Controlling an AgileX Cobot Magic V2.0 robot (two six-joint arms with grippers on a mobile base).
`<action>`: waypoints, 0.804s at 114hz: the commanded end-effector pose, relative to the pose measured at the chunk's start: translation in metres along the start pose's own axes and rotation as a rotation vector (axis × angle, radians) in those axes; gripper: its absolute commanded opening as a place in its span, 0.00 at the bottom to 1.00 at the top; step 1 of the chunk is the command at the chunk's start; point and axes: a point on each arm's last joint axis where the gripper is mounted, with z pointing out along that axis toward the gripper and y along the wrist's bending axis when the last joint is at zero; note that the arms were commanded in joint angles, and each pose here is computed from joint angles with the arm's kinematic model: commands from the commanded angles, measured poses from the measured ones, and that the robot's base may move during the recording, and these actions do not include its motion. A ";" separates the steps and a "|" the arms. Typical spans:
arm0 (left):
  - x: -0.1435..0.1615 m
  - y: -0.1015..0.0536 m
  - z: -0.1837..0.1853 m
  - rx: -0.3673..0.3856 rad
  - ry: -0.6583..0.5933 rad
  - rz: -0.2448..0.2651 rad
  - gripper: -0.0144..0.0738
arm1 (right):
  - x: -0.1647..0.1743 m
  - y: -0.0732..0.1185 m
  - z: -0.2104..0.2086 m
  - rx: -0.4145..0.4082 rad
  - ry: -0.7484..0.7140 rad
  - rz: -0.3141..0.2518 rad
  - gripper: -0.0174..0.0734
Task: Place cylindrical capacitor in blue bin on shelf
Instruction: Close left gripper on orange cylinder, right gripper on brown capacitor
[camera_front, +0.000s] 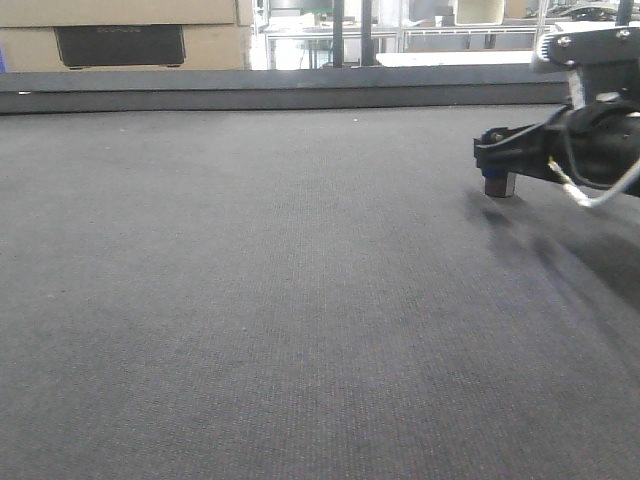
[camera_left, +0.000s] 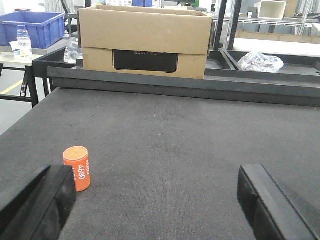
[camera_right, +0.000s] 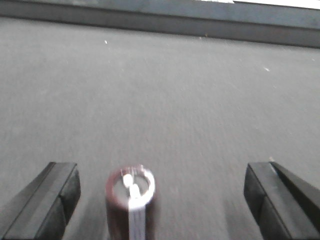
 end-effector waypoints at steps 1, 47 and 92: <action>-0.004 0.000 0.000 0.005 -0.015 0.004 0.80 | 0.001 0.002 0.010 -0.010 0.004 0.007 0.82; -0.003 0.000 0.000 0.005 -0.013 0.004 0.80 | 0.022 0.007 0.034 -0.016 0.062 0.024 0.74; -0.003 -0.001 0.000 0.010 -0.013 -0.010 0.80 | 0.021 0.008 0.035 -0.022 0.089 0.027 0.01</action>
